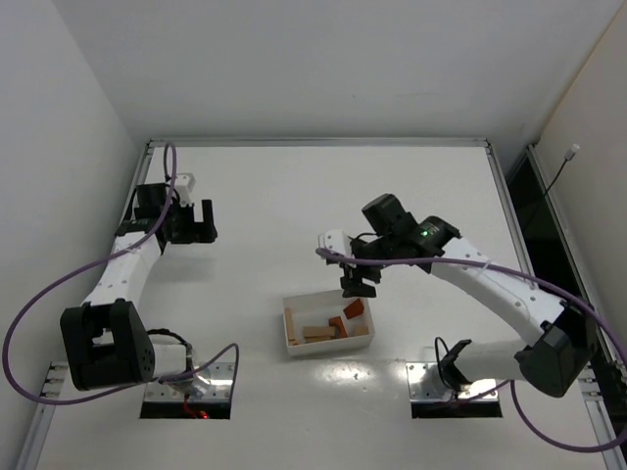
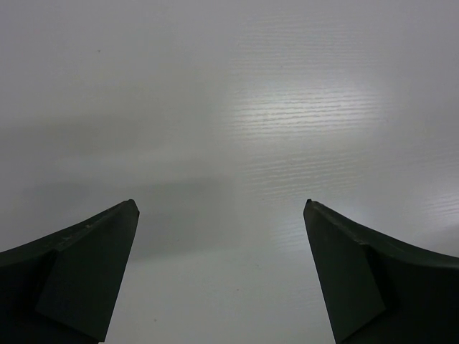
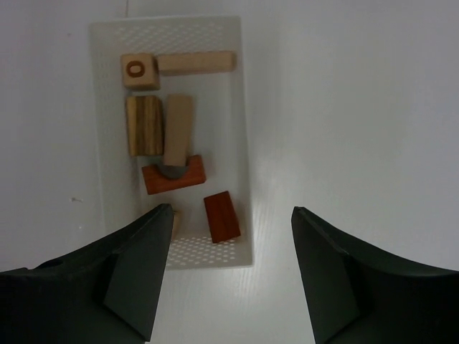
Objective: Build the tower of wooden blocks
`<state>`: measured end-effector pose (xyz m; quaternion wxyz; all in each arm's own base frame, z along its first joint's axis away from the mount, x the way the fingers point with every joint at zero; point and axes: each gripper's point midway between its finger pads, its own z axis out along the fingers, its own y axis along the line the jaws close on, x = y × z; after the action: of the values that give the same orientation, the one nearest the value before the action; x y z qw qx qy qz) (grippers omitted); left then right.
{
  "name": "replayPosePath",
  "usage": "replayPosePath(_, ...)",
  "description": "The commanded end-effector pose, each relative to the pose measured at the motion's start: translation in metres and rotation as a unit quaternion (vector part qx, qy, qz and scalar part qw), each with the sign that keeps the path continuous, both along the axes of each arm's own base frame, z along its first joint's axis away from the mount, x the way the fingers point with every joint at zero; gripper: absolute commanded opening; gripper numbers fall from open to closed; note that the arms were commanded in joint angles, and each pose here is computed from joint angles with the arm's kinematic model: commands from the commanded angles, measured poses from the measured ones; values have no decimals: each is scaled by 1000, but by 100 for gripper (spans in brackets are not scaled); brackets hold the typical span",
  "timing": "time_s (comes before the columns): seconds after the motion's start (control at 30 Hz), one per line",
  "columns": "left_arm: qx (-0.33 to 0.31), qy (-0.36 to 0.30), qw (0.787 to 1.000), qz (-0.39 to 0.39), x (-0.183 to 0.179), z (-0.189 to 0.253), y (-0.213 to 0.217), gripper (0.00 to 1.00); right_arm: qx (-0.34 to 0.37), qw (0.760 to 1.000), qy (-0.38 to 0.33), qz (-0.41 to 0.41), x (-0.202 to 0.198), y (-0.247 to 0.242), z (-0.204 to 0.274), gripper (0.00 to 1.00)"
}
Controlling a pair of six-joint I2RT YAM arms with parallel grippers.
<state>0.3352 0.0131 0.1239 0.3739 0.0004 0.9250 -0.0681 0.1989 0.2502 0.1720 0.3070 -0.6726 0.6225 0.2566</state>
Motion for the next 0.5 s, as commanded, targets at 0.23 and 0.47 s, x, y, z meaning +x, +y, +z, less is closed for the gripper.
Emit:
replayPosePath(0.23,5,-17,1000,-19,7,17,1,100,-12,996,25,85,-18,34,-50,60)
replayPosePath(0.47,12,-13,1000,-19,7,16,3,100,-4,998,25,55,3,52,-65,57)
